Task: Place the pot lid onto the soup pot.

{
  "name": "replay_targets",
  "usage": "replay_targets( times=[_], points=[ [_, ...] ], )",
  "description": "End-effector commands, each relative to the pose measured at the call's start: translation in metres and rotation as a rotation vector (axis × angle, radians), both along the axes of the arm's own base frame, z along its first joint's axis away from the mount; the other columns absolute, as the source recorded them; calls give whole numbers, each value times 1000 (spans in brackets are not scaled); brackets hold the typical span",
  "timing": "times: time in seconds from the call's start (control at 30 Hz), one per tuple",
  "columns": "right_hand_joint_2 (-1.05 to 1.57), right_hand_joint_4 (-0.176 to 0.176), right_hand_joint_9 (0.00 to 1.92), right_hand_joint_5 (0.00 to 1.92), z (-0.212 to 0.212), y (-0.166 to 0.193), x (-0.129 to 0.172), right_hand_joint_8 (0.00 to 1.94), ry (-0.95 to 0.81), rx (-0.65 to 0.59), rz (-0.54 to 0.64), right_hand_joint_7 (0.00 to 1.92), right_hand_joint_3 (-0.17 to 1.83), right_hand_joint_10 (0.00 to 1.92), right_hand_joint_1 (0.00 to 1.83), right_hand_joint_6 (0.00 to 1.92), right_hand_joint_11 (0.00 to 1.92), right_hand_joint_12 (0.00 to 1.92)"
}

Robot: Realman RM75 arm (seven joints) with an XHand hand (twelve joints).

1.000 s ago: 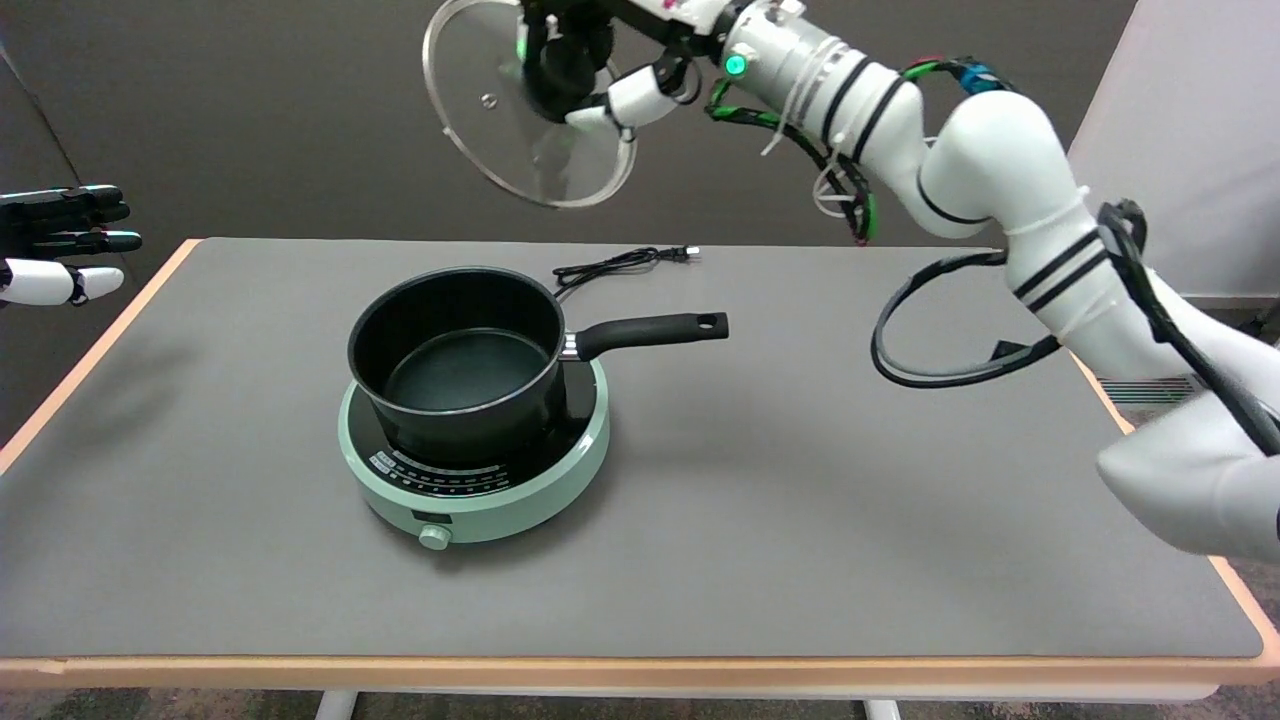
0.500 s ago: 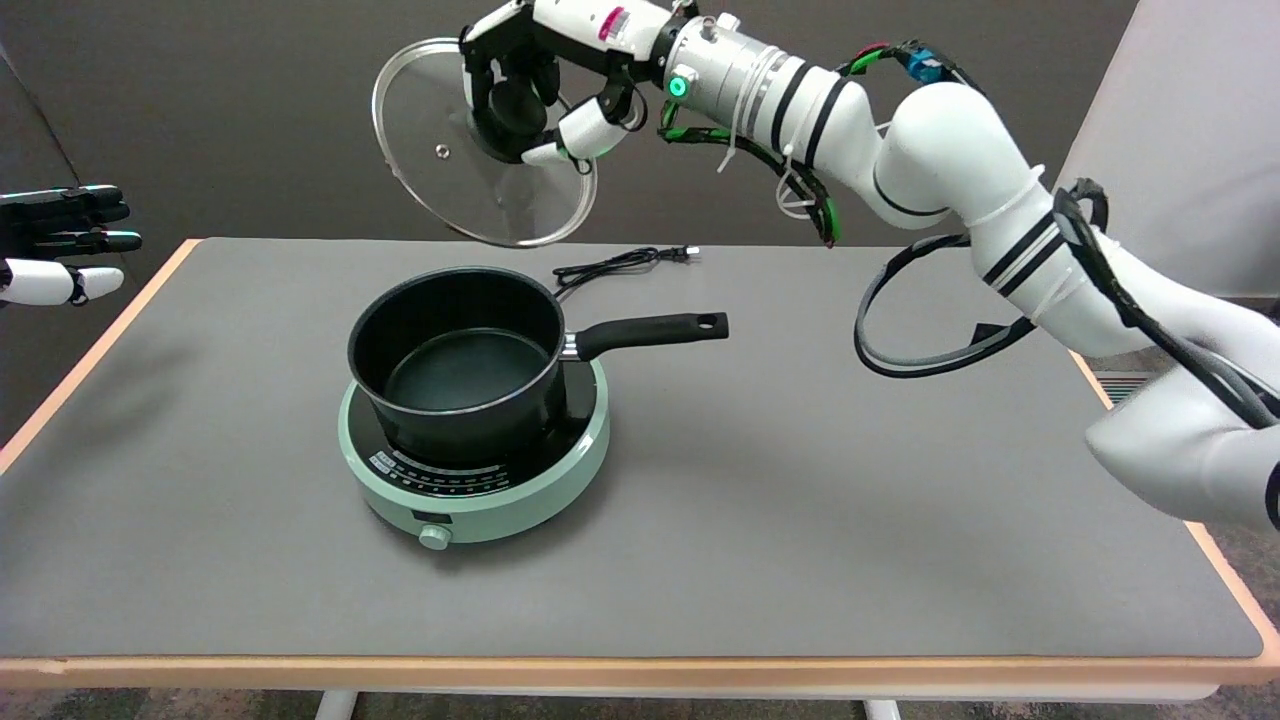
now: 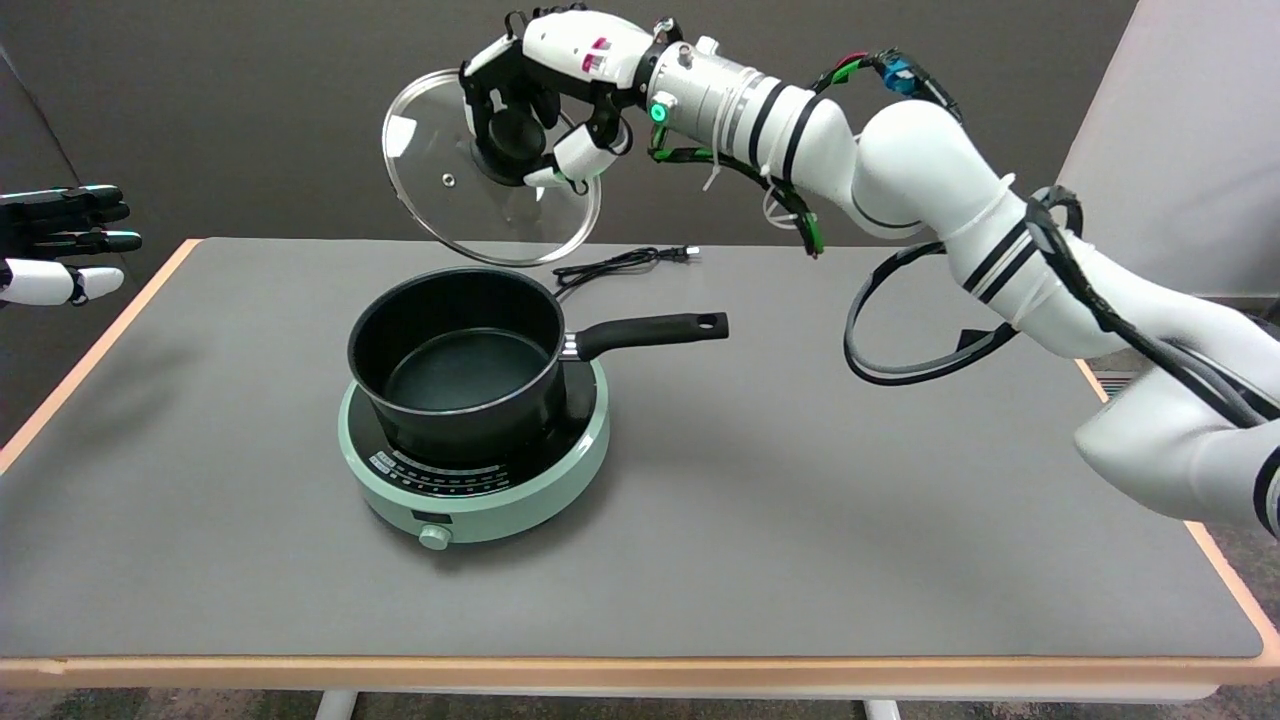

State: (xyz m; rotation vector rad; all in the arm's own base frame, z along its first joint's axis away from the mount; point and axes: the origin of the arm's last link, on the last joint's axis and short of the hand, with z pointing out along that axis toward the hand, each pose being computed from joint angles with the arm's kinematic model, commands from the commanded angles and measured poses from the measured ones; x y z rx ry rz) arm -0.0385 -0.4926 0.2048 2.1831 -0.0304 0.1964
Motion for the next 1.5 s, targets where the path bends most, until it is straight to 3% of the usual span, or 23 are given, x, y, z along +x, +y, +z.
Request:
replay_targets(
  times=[0.03, 0.27, 0.63, 1.0, 1.5],
  points=[
    [948, 176, 823, 725, -16, -9, -17, 1264, 48, -12, -17, 878, 431, 1418, 1351, 1017, 702, 1222],
    [946, 176, 824, 729, -26, -13, -8, 1259, 83, 69, -52, 882, 431, 1411, 1351, 1013, 702, 1222],
    [940, 176, 838, 736, -57, -6, 6, 1253, 165, 277, -262, 887, 439, 1432, 1353, 977, 707, 1279],
    [952, 176, 821, 711, -63, -8, 15, 1302, 271, 261, -367, 859, 448, 1519, 1347, 1007, 700, 1321],
    [969, 176, 798, 690, -75, -17, -5, 1341, 373, 250, -469, 833, 443, 1555, 1341, 1038, 654, 1401]
  ],
)
